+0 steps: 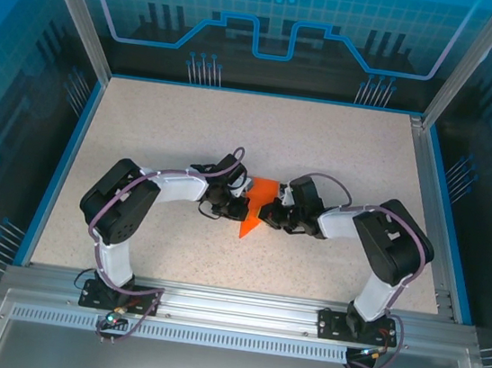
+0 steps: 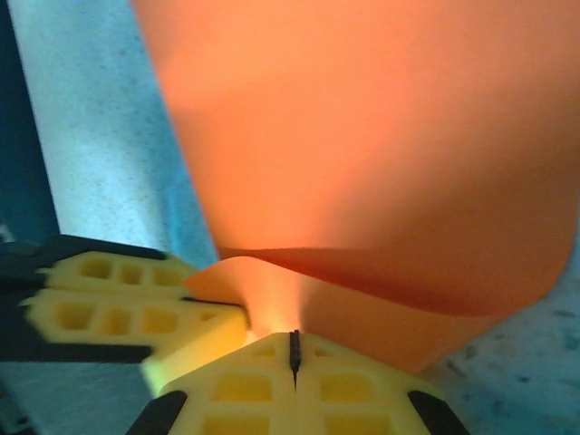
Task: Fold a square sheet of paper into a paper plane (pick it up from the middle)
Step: Third fold the triangle at the center of the table.
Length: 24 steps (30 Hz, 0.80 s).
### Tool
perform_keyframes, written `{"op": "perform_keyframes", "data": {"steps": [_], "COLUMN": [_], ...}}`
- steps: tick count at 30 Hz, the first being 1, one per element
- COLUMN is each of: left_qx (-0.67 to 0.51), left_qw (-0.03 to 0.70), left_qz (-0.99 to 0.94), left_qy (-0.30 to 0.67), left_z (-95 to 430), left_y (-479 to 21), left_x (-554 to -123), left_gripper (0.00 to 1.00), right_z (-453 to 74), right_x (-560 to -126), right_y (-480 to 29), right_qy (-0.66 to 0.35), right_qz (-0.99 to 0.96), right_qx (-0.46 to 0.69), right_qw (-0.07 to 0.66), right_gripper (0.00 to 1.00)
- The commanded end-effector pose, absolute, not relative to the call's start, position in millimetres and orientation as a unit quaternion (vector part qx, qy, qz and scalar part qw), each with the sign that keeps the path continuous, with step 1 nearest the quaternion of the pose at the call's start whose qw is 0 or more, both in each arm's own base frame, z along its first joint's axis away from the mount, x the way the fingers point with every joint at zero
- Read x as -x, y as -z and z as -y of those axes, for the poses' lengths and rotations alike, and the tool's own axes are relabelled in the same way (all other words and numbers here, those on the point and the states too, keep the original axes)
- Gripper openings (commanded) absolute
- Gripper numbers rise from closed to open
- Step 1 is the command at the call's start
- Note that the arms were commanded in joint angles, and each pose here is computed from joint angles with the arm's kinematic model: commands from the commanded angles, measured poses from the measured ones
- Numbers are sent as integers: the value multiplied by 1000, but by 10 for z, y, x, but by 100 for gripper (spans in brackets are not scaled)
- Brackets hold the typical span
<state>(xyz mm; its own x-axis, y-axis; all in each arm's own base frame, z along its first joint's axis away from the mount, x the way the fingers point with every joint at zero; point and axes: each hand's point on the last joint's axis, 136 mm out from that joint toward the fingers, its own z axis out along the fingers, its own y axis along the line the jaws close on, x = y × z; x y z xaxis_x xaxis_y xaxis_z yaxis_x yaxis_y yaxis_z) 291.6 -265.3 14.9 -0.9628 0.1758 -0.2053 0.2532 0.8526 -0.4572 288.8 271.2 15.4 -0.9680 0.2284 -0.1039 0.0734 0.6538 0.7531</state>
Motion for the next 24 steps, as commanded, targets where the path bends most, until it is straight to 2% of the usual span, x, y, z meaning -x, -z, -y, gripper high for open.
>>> {"op": "perform_keyframes", "data": {"steps": [1, 4, 13, 20, 24], "left_qx": [-121, -124, -124, -124, -124], "left_qw": [48, 48, 47, 48, 47], "left_qz": [-965, -965, -966, -966, -966], "left_qy": [227, 224, 223, 223, 221], "left_z": [2589, 2586, 2582, 2584, 2574], "left_y": [-16, -14, -12, -19, -10], "left_x": [-2809, -2807, -2811, -2817, -2803], "left_gripper": [7, 6, 6, 6, 6], "right_z": [-2654, -2644, -2591, -2592, -2507], "right_x": [-2934, -2915, -3104, -3161, -3156], "right_y": [-43, -14, -489, -386, -212], "right_qy": [-391, -389, -429, -438, -411], "right_qz": [-911, -913, -891, -890, -901], "right_qx": [-84, -87, -69, -69, -82], "right_qw": [97, 90, 127, 109, 108], "right_gripper": [0, 0, 1, 0, 0]}}
